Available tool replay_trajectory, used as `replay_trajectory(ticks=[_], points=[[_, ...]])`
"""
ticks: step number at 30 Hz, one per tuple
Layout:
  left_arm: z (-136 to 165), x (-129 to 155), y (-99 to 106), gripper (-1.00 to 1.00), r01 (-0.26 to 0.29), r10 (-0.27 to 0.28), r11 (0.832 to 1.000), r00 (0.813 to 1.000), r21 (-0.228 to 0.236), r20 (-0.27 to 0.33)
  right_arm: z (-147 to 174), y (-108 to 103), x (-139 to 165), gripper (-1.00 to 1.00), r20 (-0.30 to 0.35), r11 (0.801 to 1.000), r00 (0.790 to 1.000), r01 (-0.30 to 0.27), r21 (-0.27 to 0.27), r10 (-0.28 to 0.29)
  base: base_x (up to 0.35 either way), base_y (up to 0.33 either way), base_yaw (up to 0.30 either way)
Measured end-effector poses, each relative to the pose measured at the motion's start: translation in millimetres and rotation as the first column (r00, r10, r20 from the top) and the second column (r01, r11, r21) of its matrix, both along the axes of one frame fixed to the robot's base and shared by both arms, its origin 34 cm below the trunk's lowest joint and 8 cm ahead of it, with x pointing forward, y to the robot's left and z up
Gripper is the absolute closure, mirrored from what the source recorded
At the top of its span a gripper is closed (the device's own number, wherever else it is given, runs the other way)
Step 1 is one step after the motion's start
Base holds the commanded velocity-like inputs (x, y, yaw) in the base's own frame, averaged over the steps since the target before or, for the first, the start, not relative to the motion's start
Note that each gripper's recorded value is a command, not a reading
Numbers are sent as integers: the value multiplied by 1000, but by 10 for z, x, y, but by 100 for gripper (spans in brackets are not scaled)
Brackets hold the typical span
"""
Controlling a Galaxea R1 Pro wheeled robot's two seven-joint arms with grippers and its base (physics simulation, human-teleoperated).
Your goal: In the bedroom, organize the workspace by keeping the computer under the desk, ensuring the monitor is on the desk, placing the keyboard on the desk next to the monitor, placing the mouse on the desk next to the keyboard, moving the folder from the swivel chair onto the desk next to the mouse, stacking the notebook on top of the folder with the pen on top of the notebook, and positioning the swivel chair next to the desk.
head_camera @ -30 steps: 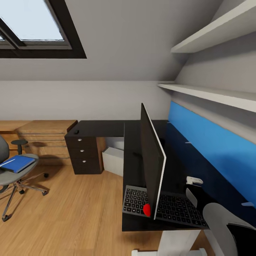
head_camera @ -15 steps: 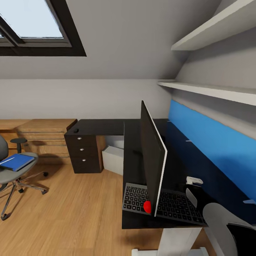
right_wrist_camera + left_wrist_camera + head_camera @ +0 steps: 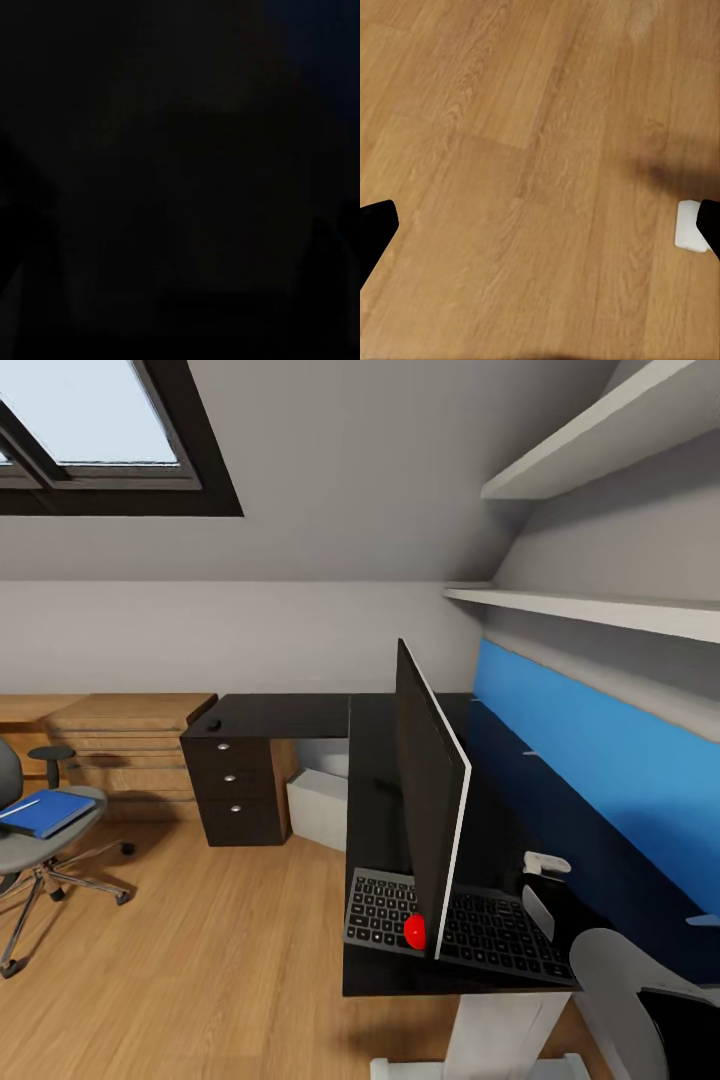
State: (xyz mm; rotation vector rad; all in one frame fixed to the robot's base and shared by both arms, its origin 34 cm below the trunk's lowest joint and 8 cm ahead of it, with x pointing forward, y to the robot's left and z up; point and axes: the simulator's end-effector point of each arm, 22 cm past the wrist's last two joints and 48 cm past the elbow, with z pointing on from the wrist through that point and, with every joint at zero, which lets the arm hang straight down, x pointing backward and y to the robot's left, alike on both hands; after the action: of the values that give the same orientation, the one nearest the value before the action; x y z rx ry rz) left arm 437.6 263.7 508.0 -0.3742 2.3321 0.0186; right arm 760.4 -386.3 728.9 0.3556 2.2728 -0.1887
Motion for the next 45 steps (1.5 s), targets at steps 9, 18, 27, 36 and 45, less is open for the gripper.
replay_trajectory(ticks=[9, 18, 27, 36, 45], points=[[-14, 5, 3, -100, 0, 0, 1000, 1000, 0, -3, 1, -3, 27, -100, 2, 1000, 1000, -1, -3, 1, 0, 0, 0], [-31, 10, 98, -100, -1, 1, 1000, 1000, 13, -6, 1, -14, 59, -100, 5, 1000, 1000, -1, -7, 1, 0, 0, 0], [-29, 12, 190, -100, 0, 1, 1000, 1000, 24, -6, 0, -12, 64, -100, 6, 1000, 1000, 0, -7, 0, -59, 0, 0], [-26, 14, 196, -100, 0, 0, 1000, 1000, 25, -5, 2, -13, 62, -100, 6, 1000, 1000, -1, -8, 1, -72, 0, 0], [-29, 14, 189, -100, 0, 0, 1000, 1000, 24, -6, -2, -9, 64, -100, 7, 1000, 1000, 0, -6, 0, -124, 0, 0]])
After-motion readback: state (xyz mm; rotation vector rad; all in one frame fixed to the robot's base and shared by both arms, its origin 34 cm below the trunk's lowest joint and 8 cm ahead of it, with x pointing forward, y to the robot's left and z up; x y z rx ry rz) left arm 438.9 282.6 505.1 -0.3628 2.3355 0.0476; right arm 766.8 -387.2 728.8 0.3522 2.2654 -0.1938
